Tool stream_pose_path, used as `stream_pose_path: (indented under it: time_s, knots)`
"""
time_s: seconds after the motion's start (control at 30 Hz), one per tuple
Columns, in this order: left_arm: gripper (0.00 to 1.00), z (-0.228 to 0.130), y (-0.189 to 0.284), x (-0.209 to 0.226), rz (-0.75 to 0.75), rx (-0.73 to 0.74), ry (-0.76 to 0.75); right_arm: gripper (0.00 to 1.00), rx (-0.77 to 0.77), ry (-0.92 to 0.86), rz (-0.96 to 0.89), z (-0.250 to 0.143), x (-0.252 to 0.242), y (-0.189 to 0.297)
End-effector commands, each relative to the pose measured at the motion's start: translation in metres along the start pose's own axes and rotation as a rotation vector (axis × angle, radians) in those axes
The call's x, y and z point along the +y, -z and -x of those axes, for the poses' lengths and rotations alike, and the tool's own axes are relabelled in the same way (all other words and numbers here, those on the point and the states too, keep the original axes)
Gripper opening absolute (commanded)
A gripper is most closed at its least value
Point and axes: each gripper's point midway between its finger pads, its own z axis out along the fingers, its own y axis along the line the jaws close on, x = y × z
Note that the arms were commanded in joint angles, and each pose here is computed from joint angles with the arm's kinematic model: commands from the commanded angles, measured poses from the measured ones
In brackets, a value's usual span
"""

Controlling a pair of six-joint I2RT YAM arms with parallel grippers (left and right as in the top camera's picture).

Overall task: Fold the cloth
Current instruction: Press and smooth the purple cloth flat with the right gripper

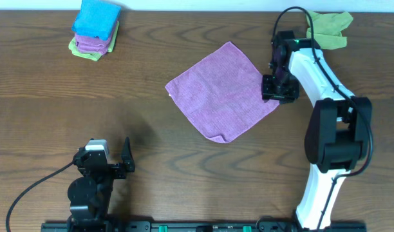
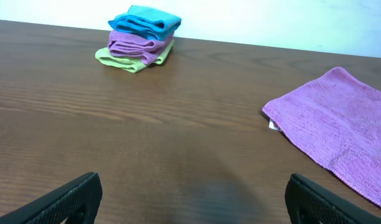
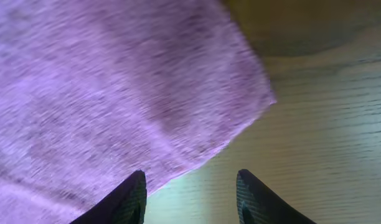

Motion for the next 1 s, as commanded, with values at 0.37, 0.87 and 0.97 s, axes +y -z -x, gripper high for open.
stream_pose_path:
  time_s: [0.37,0.87,0.97]
  knots:
    - [0.95,-0.011,-0.003,0.002,0.010,0.026,-0.014,0.35,0.009,0.482,0.178,-0.061,0.119,0.023]
    - [0.95,-0.011,-0.003,0.002,0.010,0.026,-0.014,0.32,0.113,0.595,0.297,-0.132,0.142,-0.028]
    - [0.95,-0.011,-0.003,0.002,0.010,0.026,-0.014,0.32,0.134,0.631,0.305,-0.145,0.153,-0.027]
